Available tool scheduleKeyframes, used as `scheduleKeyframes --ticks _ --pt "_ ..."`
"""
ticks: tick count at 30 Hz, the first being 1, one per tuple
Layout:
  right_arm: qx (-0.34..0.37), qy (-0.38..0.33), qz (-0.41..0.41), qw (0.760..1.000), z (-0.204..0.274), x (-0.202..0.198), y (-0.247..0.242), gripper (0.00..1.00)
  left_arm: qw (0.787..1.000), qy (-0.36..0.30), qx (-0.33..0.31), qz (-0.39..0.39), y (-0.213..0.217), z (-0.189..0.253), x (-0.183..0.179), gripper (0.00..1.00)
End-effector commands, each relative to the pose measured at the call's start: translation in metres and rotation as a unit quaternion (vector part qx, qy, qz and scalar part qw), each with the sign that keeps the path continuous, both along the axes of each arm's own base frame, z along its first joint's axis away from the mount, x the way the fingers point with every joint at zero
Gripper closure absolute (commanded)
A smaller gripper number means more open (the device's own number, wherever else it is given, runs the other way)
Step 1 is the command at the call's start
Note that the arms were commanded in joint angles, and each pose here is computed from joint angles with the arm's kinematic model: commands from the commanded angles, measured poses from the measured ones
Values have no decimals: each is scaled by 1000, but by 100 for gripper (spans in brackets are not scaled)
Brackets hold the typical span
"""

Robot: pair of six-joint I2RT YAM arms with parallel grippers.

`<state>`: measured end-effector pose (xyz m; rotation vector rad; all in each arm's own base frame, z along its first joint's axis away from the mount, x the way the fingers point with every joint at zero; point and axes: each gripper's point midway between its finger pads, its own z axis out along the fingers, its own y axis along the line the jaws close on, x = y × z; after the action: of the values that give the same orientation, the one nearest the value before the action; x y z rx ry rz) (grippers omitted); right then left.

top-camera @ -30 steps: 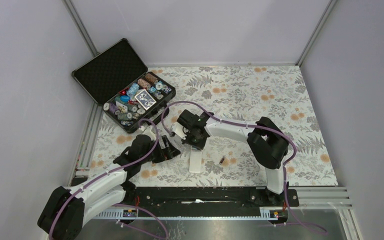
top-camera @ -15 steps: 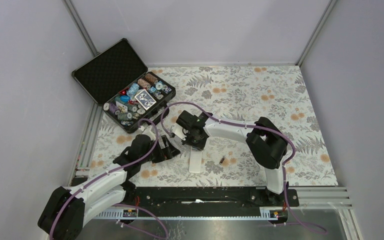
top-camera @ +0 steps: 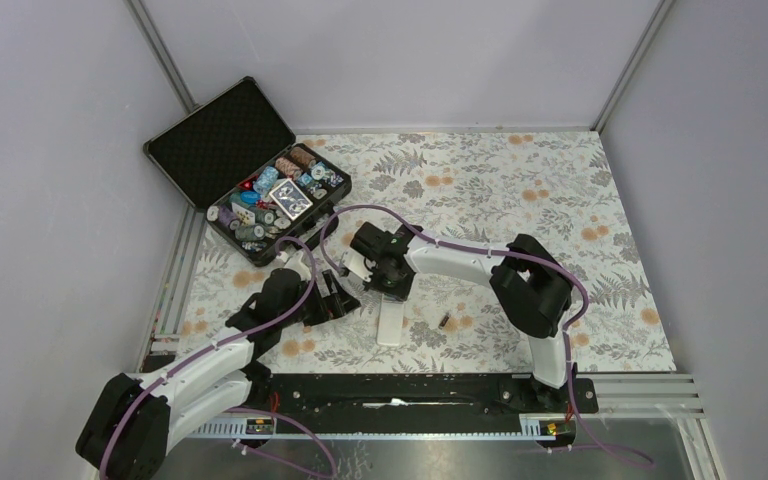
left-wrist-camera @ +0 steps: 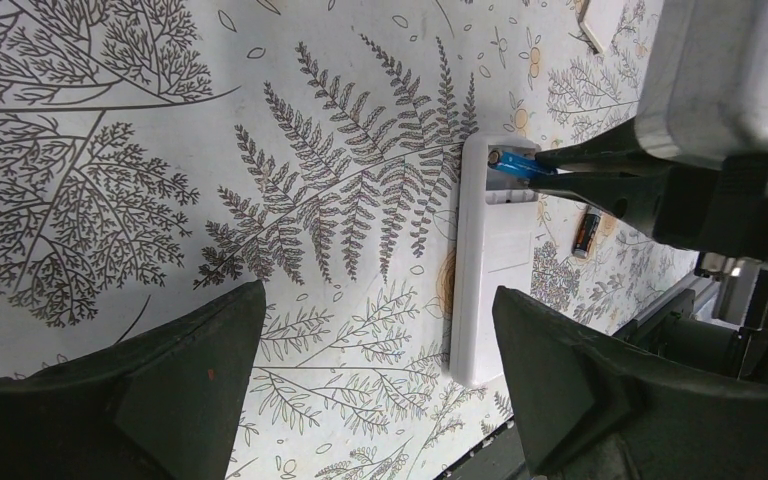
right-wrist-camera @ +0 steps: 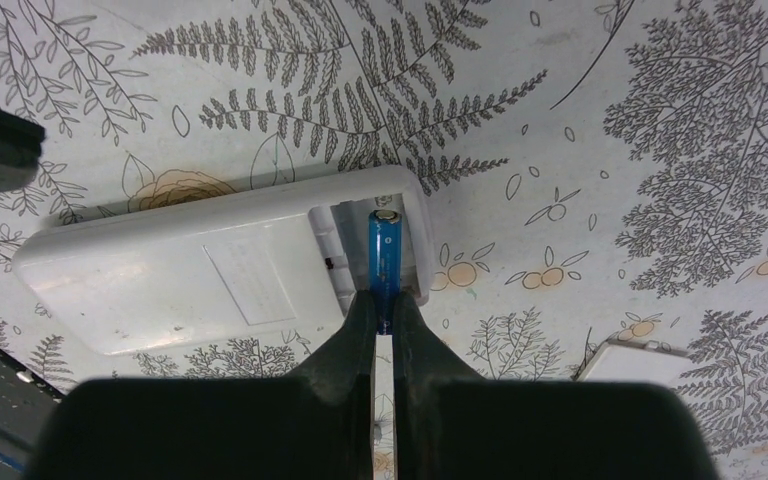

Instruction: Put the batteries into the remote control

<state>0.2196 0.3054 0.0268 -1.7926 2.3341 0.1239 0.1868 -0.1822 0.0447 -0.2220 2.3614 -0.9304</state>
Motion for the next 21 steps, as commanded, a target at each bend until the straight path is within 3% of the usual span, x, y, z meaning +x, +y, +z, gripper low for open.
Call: scheduleKeyframes --ticks 1,9,13,21 --pt "6 -10 -2 1000 9 4 11 99 1000 -20 -12 -4 -3 7 4 10" --pt "-2 -19 -10 1000 8 10 11 94 1000 -20 -12 -5 -2 6 4 10" --pt "-6 -19 -8 1000 8 9 10 100 1000 -19 -11 -5 -2 5 4 10" --pt "-7 -23 -9 1000 15 8 8 100 1000 -20 -13 -5 -2 6 5 10"
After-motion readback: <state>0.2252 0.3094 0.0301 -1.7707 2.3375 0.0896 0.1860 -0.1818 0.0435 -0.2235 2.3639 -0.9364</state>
